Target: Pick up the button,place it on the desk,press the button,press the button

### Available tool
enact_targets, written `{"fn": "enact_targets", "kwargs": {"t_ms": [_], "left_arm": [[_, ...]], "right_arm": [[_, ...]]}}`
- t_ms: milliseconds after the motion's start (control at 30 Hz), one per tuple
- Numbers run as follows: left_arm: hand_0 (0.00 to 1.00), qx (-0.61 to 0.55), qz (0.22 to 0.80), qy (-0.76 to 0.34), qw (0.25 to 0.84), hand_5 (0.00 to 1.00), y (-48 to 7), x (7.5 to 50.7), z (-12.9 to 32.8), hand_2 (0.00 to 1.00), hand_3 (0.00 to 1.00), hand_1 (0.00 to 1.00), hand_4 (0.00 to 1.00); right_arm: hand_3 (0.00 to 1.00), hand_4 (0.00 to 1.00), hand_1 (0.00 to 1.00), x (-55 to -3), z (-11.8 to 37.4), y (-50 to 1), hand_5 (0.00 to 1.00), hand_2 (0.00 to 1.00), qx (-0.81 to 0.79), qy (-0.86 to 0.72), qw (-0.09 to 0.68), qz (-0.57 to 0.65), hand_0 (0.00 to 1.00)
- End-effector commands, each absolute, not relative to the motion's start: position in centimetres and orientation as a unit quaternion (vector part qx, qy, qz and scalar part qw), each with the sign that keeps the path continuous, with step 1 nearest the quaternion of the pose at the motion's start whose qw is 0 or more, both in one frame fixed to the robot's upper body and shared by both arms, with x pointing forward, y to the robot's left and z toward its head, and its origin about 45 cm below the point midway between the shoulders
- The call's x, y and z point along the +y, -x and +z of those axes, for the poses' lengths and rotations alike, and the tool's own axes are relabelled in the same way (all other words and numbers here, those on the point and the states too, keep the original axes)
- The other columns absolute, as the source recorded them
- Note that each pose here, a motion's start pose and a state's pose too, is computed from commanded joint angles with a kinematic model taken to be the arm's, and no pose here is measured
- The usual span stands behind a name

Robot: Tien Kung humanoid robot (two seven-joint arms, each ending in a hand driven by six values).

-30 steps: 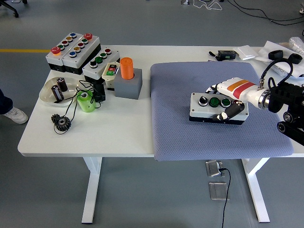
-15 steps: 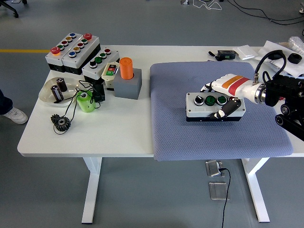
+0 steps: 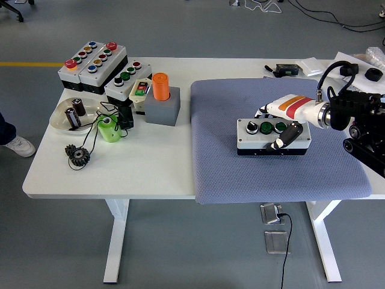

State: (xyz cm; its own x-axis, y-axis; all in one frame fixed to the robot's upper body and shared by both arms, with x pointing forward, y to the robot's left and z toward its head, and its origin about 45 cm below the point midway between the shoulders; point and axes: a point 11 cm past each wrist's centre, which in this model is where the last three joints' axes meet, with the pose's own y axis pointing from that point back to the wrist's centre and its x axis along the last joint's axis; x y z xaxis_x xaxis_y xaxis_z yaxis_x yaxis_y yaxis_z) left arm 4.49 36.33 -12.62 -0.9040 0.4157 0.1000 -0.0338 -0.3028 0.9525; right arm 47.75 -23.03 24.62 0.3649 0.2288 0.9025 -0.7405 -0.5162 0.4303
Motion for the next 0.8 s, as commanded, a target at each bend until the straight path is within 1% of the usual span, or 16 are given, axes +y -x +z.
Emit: {"fn": "enact_targets", "kwargs": {"t_ms": [67, 100, 267, 300, 500, 533, 700, 733, 800], "left_arm": [[0.719, 0.573, 0.789, -0.167, 0.142, 0.962, -4.44, 36.31, -12.63, 0.836, 0.701, 0.807, 0.444], [0.719, 0.573, 0.789, -0.167, 0.142, 0.962, -4.43, 36.29, -12.64, 0.836, 0.699, 0.807, 0.442], [0.719, 0.573, 0.790, -0.167, 0.142, 0.962, -4.38, 36.28, -12.65, 0.836, 0.699, 0.807, 0.442], [0.719, 0.573, 0.790, -0.167, 0.142, 0.962, -4.38, 36.28, -12.65, 0.835, 0.696, 0.806, 0.442], [0.719, 0.572, 0.790, -0.168, 0.141, 0.963, -4.32, 36.31, -12.64, 0.834, 0.694, 0.804, 0.440], [0.719, 0.572, 0.790, -0.168, 0.141, 0.963, -4.32, 36.31, -12.64, 0.834, 0.694, 0.804, 0.440], [0.719, 0.572, 0.790, -0.169, 0.141, 0.963, -4.32, 36.31, -12.65, 0.834, 0.694, 0.804, 0.440], [0.719, 0.572, 0.790, -0.169, 0.141, 0.963, -4.32, 36.31, -12.65, 0.833, 0.694, 0.804, 0.438], [0.719, 0.573, 0.790, -0.169, 0.141, 0.963, -4.31, 36.31, -12.65, 0.833, 0.694, 0.804, 0.438]], "right_arm": [[0.457, 0.537, 0.156, -23.11, 24.36, -47.73, 0.124, 0.352, -0.186, -0.688, 0.460, 0.529, 0.318], [0.474, 0.548, 0.170, -23.13, 24.30, -47.72, 0.113, 0.372, -0.186, -0.688, 0.461, 0.529, 0.357], [0.474, 0.548, 0.170, -23.11, 24.03, -47.65, 0.113, 0.372, -0.184, -0.685, 0.463, 0.531, 0.357], [0.539, 0.575, 0.267, -23.10, 24.00, -47.65, 0.120, 0.437, -0.184, -0.685, 0.463, 0.532, 0.420], [0.539, 0.575, 0.267, -23.32, 23.75, -47.57, 0.120, 0.437, -0.179, -0.680, 0.468, 0.535, 0.420], [0.761, 0.618, 0.516, -23.43, 23.72, -47.57, 0.129, 0.585, -0.179, -0.679, 0.469, 0.536, 0.580], [0.761, 0.618, 0.516, -23.79, 23.62, -47.53, 0.129, 0.585, -0.183, -0.678, 0.470, 0.535, 0.580], [0.883, 0.676, 0.615, -23.85, 23.59, -47.52, 0.171, 0.693, -0.183, -0.678, 0.471, 0.535, 0.690], [0.883, 0.676, 0.615, -23.99, 23.49, -47.49, 0.171, 0.693, -0.182, -0.678, 0.476, 0.530, 0.690]]}}
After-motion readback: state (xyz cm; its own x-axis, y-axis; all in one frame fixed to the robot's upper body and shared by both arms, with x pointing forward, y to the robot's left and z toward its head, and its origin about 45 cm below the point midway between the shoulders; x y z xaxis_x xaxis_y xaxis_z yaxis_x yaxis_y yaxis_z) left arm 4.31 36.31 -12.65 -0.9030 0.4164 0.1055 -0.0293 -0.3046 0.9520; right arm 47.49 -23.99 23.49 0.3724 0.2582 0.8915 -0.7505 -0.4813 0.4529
